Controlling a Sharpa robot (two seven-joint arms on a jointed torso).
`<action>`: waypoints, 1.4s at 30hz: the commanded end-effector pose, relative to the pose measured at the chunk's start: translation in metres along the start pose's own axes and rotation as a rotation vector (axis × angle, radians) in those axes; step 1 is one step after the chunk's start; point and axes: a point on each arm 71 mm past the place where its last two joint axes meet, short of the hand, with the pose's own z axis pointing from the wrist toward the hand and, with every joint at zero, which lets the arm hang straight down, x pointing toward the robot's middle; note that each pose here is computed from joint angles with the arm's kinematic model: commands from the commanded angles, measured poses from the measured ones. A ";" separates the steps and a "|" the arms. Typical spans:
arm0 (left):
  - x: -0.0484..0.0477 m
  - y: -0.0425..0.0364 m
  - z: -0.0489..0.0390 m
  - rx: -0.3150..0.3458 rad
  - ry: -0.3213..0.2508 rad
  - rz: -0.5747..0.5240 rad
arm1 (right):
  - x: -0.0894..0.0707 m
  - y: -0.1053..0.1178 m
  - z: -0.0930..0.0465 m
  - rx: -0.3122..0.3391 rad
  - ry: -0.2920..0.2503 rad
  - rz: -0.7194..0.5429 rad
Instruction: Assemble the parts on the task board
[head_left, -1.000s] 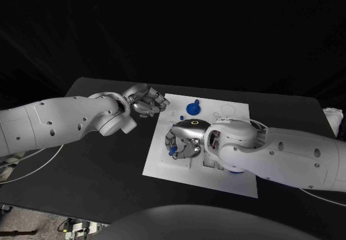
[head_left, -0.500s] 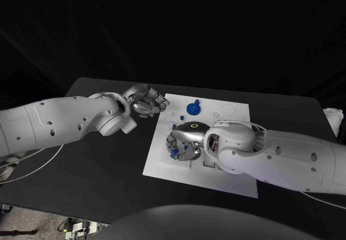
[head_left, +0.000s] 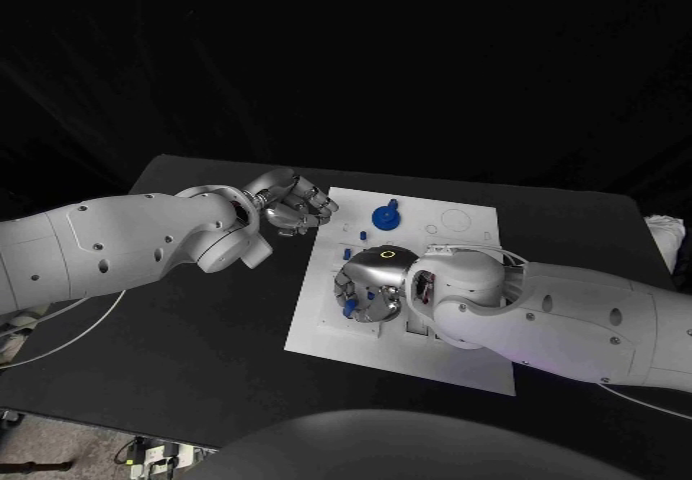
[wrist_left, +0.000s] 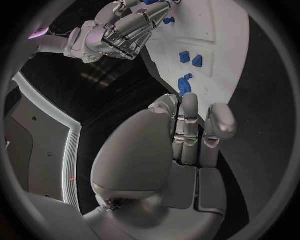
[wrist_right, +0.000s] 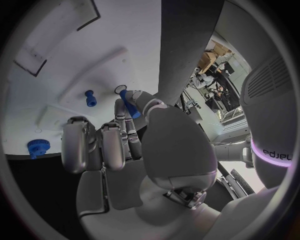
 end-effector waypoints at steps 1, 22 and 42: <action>0.0024 -0.0010 0.0000 -0.001 0.021 -0.002 | 0.002 -0.001 0.000 0.002 0.010 -0.030; 0.0025 -0.0004 -0.0003 -0.008 0.024 -0.008 | 0.007 -0.004 -0.002 0.016 0.067 -0.043; 0.0030 -0.0015 0.0011 -0.001 0.017 -0.014 | 0.008 -0.003 -0.003 0.021 0.063 -0.047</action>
